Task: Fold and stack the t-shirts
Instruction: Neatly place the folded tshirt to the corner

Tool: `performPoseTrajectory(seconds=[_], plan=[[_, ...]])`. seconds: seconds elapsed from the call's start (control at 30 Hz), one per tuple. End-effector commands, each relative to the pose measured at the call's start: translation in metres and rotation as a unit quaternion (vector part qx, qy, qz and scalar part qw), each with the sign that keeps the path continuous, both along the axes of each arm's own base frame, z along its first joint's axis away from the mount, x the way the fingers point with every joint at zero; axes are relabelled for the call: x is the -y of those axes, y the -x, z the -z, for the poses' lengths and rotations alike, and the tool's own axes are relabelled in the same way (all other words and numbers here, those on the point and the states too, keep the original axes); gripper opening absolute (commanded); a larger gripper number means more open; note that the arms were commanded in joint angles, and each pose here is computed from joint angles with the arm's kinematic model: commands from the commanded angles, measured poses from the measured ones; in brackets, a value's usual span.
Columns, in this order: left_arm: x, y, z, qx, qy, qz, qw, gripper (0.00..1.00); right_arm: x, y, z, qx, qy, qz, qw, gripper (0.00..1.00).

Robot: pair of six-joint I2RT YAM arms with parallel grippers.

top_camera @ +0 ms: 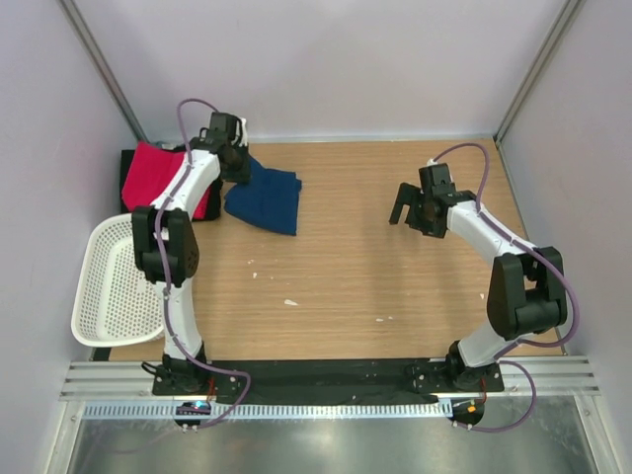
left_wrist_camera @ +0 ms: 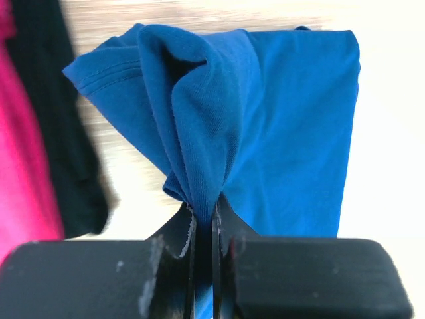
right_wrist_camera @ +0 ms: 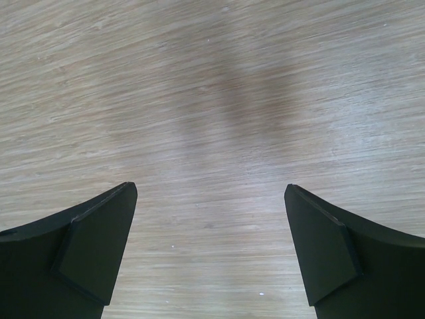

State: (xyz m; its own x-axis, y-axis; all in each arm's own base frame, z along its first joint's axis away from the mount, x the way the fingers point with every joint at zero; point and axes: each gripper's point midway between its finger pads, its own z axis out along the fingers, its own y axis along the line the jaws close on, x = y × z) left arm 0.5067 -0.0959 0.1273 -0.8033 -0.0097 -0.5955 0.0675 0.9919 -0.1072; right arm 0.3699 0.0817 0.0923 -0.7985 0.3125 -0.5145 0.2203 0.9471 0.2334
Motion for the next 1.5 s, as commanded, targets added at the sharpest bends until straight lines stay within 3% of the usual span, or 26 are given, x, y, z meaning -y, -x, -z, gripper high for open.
performPoseTrajectory(seconds=[0.0,0.23,0.47,0.73,1.07,1.37,1.43,1.47], plan=[[-0.035,0.007,-0.054,0.034,-0.031,0.015,0.999,0.0,0.003,-0.012,-0.014,0.038,0.001,0.011,0.999,0.99],[-0.073,-0.002,-0.101,0.097,-0.058,0.04,0.993,0.0,-0.001,-0.016,-0.006,0.026,0.002,-0.003,1.0,0.99],[-0.132,-0.023,-0.128,0.14,-0.049,-0.033,0.988,0.0,-0.002,-0.018,0.003,0.012,0.006,-0.012,1.0,1.0],[-0.177,-0.02,-0.158,0.176,-0.07,-0.076,0.979,0.0,-0.005,-0.02,0.01,0.005,0.001,-0.016,1.0,1.0],[-0.223,-0.02,-0.132,0.157,-0.094,-0.126,0.975,0.0,-0.011,-0.024,0.019,-0.008,-0.013,-0.024,1.0,1.0],[-0.276,-0.025,-0.116,0.15,-0.148,-0.205,0.956,0.0,-0.013,-0.024,0.026,-0.023,-0.013,-0.025,0.999,1.0],[-0.285,-0.024,-0.105,0.14,-0.151,-0.223,0.953,0.09,-0.014,-0.026,0.025,-0.023,-0.014,-0.027,0.999,1.0],[-0.288,-0.025,-0.103,0.14,-0.151,-0.227,0.952,0.19,-0.014,-0.027,0.024,-0.023,-0.013,-0.028,0.999,1.0]])
